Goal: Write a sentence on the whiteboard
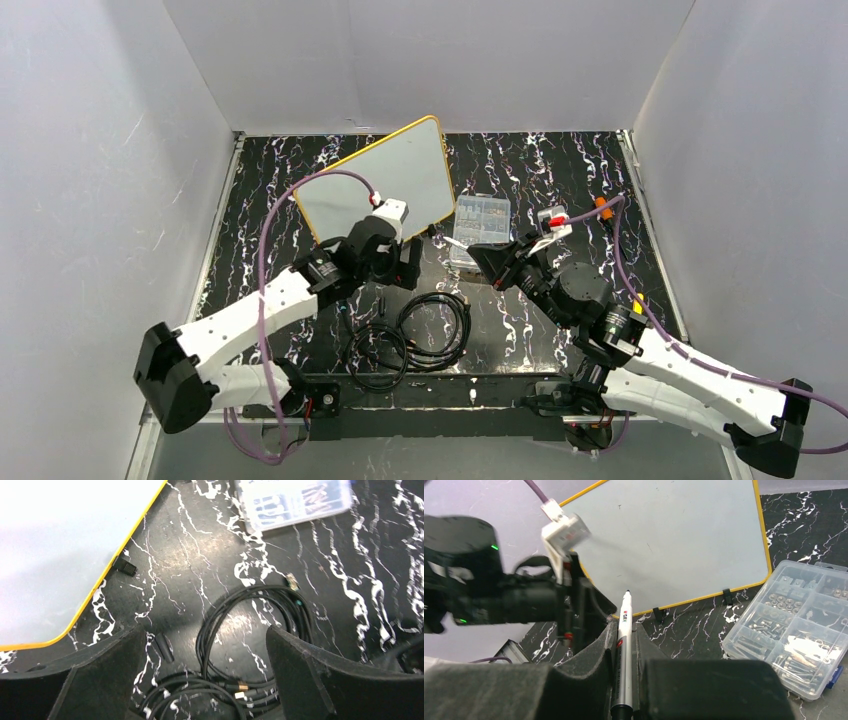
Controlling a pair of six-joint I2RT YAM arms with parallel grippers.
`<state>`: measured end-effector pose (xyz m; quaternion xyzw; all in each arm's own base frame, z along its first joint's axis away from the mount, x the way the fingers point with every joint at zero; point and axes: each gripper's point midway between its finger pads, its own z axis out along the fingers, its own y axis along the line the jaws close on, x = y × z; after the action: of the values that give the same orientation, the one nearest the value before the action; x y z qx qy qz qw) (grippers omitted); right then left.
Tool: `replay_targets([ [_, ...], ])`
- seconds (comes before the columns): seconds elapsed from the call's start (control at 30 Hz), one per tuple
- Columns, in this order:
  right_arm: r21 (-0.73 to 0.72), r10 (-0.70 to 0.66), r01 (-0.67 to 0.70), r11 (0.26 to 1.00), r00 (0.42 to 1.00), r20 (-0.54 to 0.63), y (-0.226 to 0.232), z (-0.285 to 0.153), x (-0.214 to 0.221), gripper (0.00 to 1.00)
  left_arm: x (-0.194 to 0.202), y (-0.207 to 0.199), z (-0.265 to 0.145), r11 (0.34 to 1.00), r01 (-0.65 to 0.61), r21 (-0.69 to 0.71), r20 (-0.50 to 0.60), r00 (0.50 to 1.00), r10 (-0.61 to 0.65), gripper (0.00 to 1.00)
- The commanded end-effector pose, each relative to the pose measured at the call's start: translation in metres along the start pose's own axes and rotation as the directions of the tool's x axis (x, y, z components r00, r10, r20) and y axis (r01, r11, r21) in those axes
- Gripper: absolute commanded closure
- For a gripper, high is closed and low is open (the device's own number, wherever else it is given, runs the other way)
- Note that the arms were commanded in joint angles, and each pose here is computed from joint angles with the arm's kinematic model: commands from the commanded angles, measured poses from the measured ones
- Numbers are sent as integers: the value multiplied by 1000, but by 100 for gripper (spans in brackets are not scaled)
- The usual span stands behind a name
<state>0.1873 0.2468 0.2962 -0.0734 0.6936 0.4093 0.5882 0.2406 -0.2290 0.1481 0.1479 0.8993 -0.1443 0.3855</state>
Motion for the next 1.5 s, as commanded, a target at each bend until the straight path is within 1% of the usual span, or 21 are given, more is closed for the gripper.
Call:
replay_targets([
  [0.0,12,-3,3,1000,999,35,-2,-2,-8,99,-11,-5,-47,992,-96,83,-60,993,101,11],
  [0.1,13,-7,7,1000,1000,29,-2,-3,-8,99,-37,-1,-71,986,-120,114,-20,992,123,11],
  [0.2,12,-8,8,1000,1000,26,-1,-3,-9,99,-68,-1,-97,976,-84,203,27,996,80,10],
  [0.27,11,-6,6,1000,1000,28,-1,-4,-10,99,-84,9,-108,976,-70,206,55,997,59,10],
  [0.37,13,-2,2,1000,1000,30,-1,-4,-11,99,-106,23,-124,980,-80,184,107,992,61,10],
  [0.43,16,1,-1,1000,1000,28,-1,-4,-11,99,-120,33,-135,980,-59,188,141,990,32,10],
  [0.57,13,-7,7,1000,1000,22,3,4,-11,99,-148,60,-152,985,12,171,215,975,-50,9],
  [0.63,12,-32,32,999,999,13,7,11,-14,99,-159,76,-159,986,53,157,248,964,-92,9],
  [0.73,18,-90,90,996,996,-9,15,30,-18,99,-169,114,-158,979,165,119,275,942,-192,9],
  [0.8,28,-127,128,991,991,-30,20,46,-18,99,-172,143,-156,959,266,101,286,915,-284,8],
  [0.87,15,-158,159,987,987,-36,29,60,-23,99,-176,164,-162,942,326,81,323,886,-334,9],
  [0.93,5,-199,199,980,979,-43,37,75,-26,99,-178,182,-169,930,365,40,350,867,-356,8],
  [1.0,-20,-245,244,969,966,-77,44,91,-25,99,-174,194,-173,919,395,10,348,860,-373,8],
  [1.03,-48,-248,245,968,963,-101,47,99,-23,99,-169,197,-172,914,405,0,345,858,-380,8],
  [1.1,-126,-202,188,974,973,-114,50,111,-23,99,-155,202,-168,907,419,-32,343,857,-384,8],
  [1.13,-178,-179,160,971,979,-99,53,114,-25,99,-146,204,-166,905,422,-45,346,857,-382,9],
  [1.17,-240,-162,137,961,983,-90,58,114,-26,99,-138,203,-165,907,418,-55,353,858,-374,8],
  [1.2,-267,-153,130,955,986,-69,59,115,-30,99,-129,201,-163,907,417,-59,355,858,-371,8],
  [1.23,-283,-153,131,950,987,-57,59,116,-33,99,-118,198,-161,906,418,-64,350,860,-372,8],
  [1.37,-315,-156,135,939,987,-42,60,113,-34,99,-93,192,-160,901,428,-76,377,849,-371,8],
  [1.47,-326,-151,133,936,988,-30,59,106,-33,99,-82,178,-151,911,413,-6,368,848,-382,8],
])
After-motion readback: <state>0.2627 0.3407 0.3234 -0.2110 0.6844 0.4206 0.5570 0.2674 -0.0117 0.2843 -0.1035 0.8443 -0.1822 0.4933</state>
